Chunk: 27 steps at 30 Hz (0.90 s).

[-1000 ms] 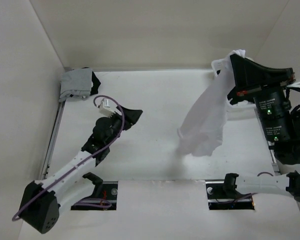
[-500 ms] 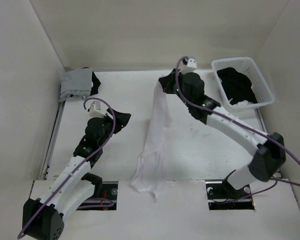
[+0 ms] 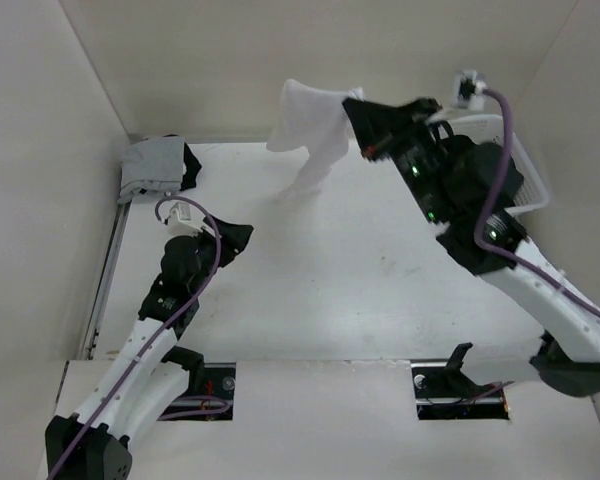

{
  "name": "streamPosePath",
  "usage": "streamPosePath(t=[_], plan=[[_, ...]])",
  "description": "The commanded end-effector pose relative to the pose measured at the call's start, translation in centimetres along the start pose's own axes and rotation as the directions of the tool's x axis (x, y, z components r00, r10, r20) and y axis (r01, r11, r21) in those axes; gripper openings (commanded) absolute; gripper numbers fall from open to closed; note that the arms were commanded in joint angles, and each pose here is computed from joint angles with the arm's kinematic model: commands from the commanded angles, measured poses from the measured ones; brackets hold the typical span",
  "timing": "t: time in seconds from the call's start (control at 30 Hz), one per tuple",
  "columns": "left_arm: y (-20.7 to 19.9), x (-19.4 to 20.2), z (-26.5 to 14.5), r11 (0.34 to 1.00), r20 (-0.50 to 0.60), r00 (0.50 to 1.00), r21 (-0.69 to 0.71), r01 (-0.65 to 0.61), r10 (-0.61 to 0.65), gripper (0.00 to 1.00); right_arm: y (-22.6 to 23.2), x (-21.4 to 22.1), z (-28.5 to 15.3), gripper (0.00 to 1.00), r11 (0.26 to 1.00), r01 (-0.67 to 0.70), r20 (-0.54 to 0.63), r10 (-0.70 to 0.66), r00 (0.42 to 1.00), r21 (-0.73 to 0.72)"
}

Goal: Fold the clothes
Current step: Move the tank top to the center of the board

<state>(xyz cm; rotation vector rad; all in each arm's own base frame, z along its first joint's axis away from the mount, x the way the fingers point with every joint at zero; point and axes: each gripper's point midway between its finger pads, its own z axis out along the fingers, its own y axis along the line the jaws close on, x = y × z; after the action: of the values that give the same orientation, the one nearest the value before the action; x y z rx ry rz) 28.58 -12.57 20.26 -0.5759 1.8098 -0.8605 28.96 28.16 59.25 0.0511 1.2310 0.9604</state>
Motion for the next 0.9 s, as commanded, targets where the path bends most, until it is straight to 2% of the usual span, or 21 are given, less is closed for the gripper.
streamPosePath(t=[0.0, 0.07, 0.1, 0.13, 0.17, 0.2, 0.23, 0.3, 0.37, 0.47, 0.53, 0.57, 0.6, 0.7, 0.77, 0.87], plan=[[-2.1, -2.4, -0.6, 0.999, 0.065, 0.998, 0.04, -0.014, 0.012, 0.58, -4.4, 7.3, -5.2, 0.0, 0.987, -0.019, -0.052, 0.028, 0.998, 0.162], [-1.4, -1.9, -0.5, 1.0, 0.055, 0.998, 0.021, -0.012, 0.011, 0.58, -7.0, 15.8, -10.2, 0.03, 0.977, -0.051, -0.184, 0.09, 0.979, 0.206], [-1.0, -1.6, -0.4, 1.0, 0.048, 0.999, 0.01, -0.011, 0.01, 0.58, -8.1, 20.6, -12.7, 0.06, 0.978, -0.028, -0.287, 0.089, 0.954, 0.208], [-0.7, -1.2, -0.3, 1.0, 0.036, 0.999, 0.004, -0.009, 0.009, 0.58, -8.9, 23.1, -14.3, 0.07, 0.977, -0.01, -0.349, 0.086, 0.933, 0.215], [-0.3, -0.6, -0.1, 1.0, 0.021, 1.0, -0.005, -0.008, 0.008, 0.57, -10.3, 26.1, -16.5, 0.1, 0.972, 0.013, -0.425, 0.091, 0.9, 0.235], [0.2, 0.1, 0.1, 1.0, 0.006, 1.0, -0.016, -0.011, 0.011, 0.57, -11.8, 29.4, -19.5, 0.17, 0.966, 0.062, -0.532, 0.085, 0.843, 0.251], [0.7, 0.9, 0.3, 0.999, -0.015, 1.0, -0.031, -0.01, 0.009, 0.56, -12.3, 29.9, -20.2, 0.2, 0.963, 0.079, -0.556, 0.08, 0.827, 0.256], [2.4, 3.0, 0.9, 0.997, -0.061, 0.998, -0.082, -0.003, -0.002, 0.53, -14.6, 31.6, -24.1, 0.37, 0.947, 0.164, -0.661, 0.062, 0.747, 0.275], [4.2, 5.7, 1.4, 0.99, -0.119, 0.993, -0.138, 0.001, -0.017, 0.47, -16.0, 31.1, -26.0, 0.41, 0.934, 0.175, -0.668, 0.086, 0.739, 0.313], [6.7, 8.0, 2.1, 0.975, -0.165, 0.986, -0.221, -0.027, -0.01, 0.42, -18.3, 30.2, -26.6, 0.36, 0.908, 0.158, -0.638, 0.141, 0.757, 0.388], [8.0, 8.7, 3.2, 0.961, -0.176, 0.984, -0.27, -0.062, 0.015, 0.41, -19.7, 30.3, -26.8, 0.21, 0.891, 0.158, -0.637, 0.171, 0.752, 0.426], [8.1, 8.5, 3.7, 0.959, -0.161, 0.987, -0.277, -0.065, 0.021, 0.41, -20.4, 31.0, -27.1, 0.09, 0.879, 0.164, -0.651, 0.195, 0.733, 0.448], [8.3, 8.1, 4.2, 0.956, -0.141, 0.99, -0.285, -0.069, 0.029, 0.42, -20.7, 31.8, -27.4, 0.05, 0.874, 0.166, -0.672, 0.217, 0.709, 0.457], [9.7, 5.8, 6.1, 0.936, -0.045, 0.998, -0.346, -0.063, 0.051, 0.42, -21.4, 34.7, -28.2, 0.07, 0.862, 0.199, -0.729, 0.247, 0.638, 0.466], [10.0, 4.9, 8.2, 0.926, -0.022, 0.998, -0.37, -0.067, 0.064, 0.43, -21.9, 35.7, -28.2, 0.19, 0.848, 0.211, -0.722, 0.254, 0.644, 0.486], [10.0, 5.0, 11.0, 0.923, -0.081, 0.992, -0.363, -0.123, 0.1, 0.4, -20.9, 36.5, -27.7, 0.22, 0.873, 0.17, -0.718, 0.249, 0.65, 0.457]])
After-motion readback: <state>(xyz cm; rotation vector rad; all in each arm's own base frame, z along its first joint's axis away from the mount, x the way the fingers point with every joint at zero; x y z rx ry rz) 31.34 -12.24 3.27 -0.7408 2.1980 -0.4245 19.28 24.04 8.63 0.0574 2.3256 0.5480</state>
